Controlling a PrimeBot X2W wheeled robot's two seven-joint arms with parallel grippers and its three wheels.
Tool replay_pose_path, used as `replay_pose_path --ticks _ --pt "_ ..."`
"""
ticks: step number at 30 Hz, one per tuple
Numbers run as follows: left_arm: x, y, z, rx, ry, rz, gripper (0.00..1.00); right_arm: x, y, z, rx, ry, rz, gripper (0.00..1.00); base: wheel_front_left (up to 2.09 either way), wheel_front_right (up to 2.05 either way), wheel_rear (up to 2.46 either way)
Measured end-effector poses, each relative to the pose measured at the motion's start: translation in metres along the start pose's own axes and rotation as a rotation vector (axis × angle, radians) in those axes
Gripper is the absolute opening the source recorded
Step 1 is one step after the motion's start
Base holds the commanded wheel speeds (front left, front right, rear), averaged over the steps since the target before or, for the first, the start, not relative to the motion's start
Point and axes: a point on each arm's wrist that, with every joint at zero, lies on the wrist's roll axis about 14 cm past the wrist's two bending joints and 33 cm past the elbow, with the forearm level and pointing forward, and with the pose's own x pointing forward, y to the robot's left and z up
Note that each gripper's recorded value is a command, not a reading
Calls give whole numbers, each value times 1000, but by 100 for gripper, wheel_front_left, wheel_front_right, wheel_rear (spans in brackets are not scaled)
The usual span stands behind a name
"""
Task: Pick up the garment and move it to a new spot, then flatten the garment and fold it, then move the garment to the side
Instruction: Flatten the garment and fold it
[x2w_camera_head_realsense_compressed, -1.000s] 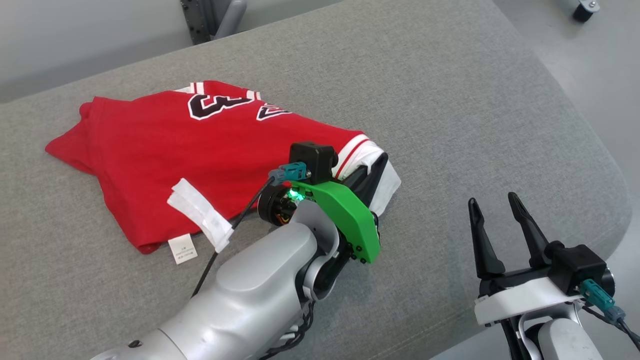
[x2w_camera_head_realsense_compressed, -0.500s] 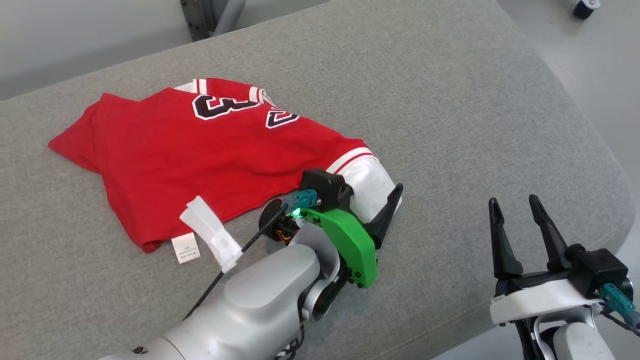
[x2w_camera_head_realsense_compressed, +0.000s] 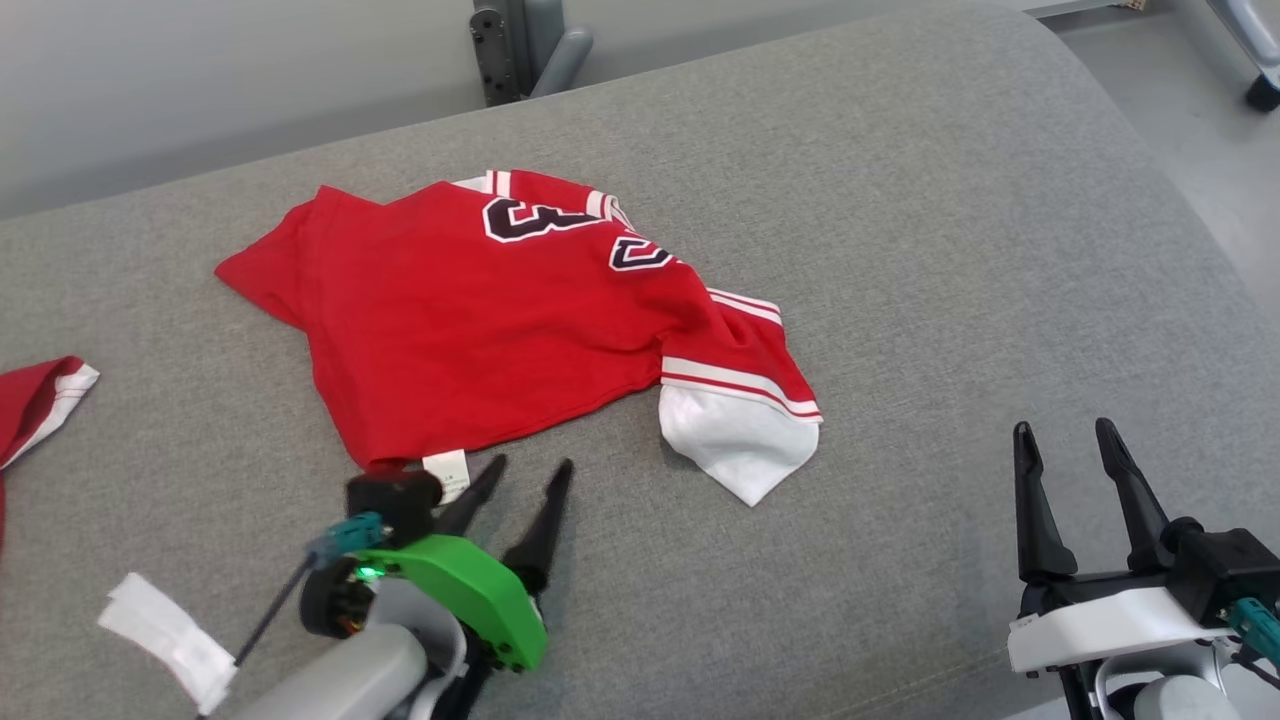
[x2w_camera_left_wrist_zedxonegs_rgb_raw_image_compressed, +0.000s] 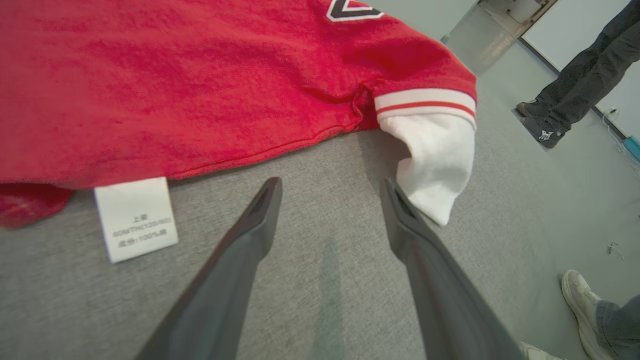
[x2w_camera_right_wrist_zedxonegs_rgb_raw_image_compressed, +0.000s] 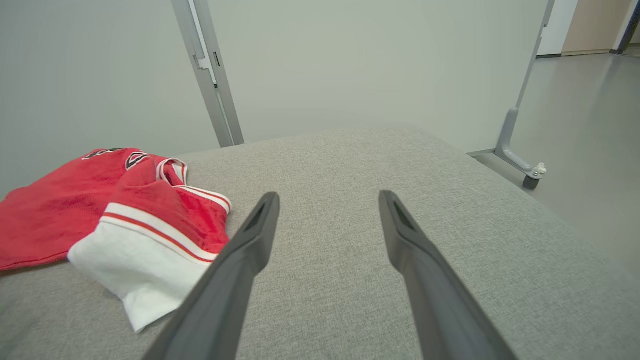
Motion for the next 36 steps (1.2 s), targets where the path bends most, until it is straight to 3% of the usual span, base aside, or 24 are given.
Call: replay_pose_path --ticks 4,8,18,23,24,25,26,31,36 --pt "-13 46 37 -6 -119 163 100 5 12 -2 2 2 37 100 0 0 0" --pt "-23 77 29 -14 -114 257 100 11 18 -3 -4 5 61 100 0 0 0" --pt "-21 120 -2 -6 -13 338 100 15 18 -10 -17 26 68 100 0 0 0" --pt "-9 120 4 -26 -33 320 100 15 17 -11 -18 31 65 100 0 0 0" --pt "-8 119 3 -26 -33 315 94 16 17 -11 -18 32 65 100 0 0 0" --pt "-8 120 3 -21 -32 313 31 16 17 -12 -18 33 64 100 0 0 0" --pt "-7 121 3 -20 -31 313 0 16 17 -12 -19 35 64 100 0 0 0" --pt "-9 126 7 -5 -41 315 0 17 19 -13 -17 35 68 100 0 0 0" --pt "-14 129 31 109 -91 308 0 21 23 -12 -17 30 82 100 0 0 0"
